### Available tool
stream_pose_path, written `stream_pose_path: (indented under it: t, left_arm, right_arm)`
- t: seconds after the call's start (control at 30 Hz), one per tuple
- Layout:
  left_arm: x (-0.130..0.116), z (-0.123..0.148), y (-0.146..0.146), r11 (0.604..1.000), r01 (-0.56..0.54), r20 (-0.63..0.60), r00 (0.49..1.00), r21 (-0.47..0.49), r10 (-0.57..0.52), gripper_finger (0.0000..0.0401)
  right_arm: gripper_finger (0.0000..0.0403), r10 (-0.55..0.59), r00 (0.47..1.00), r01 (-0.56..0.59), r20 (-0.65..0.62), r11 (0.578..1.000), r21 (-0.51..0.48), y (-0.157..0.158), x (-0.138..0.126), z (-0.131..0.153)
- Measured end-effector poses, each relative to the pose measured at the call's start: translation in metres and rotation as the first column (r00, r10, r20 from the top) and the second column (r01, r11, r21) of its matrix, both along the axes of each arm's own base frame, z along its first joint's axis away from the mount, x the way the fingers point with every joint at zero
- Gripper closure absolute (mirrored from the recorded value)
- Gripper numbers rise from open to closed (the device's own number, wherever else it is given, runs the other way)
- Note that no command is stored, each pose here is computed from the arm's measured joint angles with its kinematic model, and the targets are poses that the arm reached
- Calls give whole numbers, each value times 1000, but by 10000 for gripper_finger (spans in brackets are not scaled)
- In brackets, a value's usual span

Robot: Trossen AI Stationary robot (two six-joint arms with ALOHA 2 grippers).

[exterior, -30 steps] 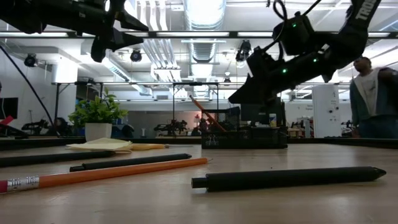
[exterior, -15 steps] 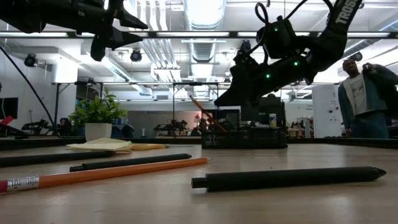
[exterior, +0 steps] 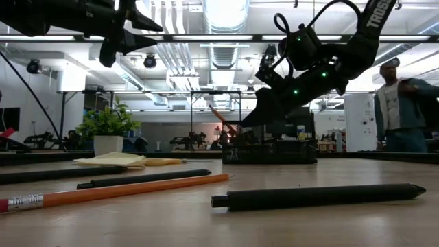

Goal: Pick and place office supplies into organizer
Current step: Put the right binder clip into the desk organizer

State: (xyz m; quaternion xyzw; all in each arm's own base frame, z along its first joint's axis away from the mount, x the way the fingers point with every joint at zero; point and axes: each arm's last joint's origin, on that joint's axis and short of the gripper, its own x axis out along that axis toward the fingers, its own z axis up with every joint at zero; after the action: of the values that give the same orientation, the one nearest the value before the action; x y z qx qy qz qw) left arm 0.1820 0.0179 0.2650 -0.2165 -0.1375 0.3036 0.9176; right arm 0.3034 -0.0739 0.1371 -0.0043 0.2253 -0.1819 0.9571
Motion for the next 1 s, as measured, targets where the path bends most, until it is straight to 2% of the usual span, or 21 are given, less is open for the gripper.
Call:
stream_pose_path:
  t: [1.0]
  left_arm:
    - [0, 0, 0, 1000, 0, 3, 1000, -1, 0, 244]
  right_arm:
    - [395, 81, 989, -100, -127, 983, -154, -3, -3, -4]
